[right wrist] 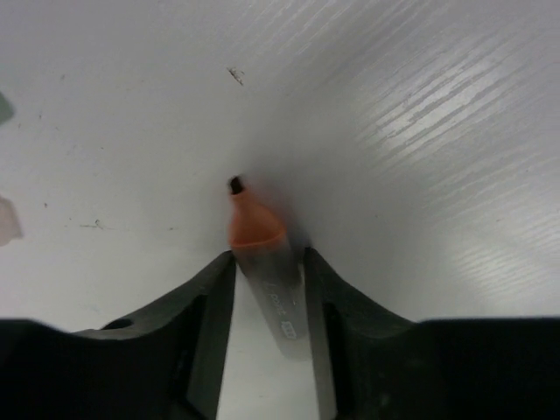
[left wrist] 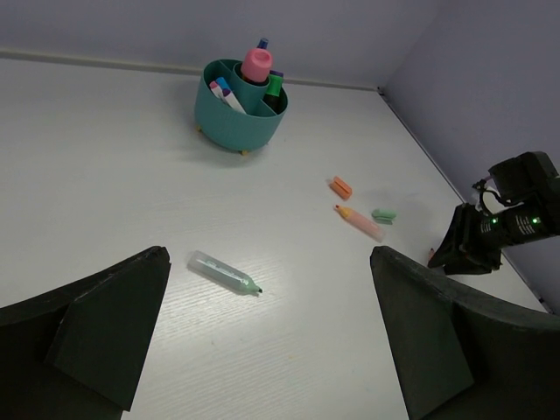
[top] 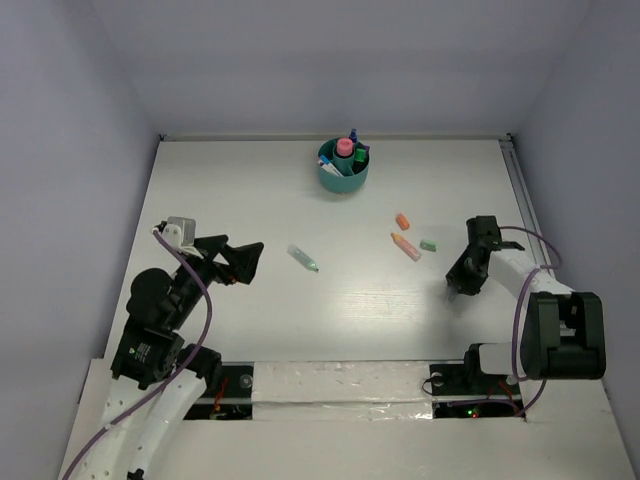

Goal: Sort the stationery into containers
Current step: Pick up the pen from the center of the board.

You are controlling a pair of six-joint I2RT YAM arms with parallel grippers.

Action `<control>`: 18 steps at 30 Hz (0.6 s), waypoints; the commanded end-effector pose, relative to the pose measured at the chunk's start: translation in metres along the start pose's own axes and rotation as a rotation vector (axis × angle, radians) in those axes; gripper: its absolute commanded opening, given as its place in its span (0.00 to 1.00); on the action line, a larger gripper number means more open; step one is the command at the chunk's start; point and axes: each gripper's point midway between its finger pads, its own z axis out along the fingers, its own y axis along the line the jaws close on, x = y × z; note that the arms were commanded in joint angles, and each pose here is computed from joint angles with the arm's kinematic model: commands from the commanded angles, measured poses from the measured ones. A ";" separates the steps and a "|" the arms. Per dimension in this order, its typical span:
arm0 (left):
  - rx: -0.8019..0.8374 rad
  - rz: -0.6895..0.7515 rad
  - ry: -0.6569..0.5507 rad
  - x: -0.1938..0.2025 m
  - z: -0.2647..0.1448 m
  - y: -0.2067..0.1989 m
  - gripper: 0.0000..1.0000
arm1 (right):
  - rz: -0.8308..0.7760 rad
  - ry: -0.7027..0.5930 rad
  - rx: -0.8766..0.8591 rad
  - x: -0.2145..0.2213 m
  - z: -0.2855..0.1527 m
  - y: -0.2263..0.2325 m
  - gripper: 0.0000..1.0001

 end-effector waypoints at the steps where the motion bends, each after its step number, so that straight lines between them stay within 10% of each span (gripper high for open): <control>1: 0.013 0.014 -0.050 -0.014 -0.004 -0.006 0.99 | -0.005 0.084 0.010 0.014 0.006 -0.002 0.40; 18: 0.137 0.007 0.074 0.010 0.015 -0.023 0.99 | -0.126 -0.026 -0.218 0.001 -0.025 0.031 0.04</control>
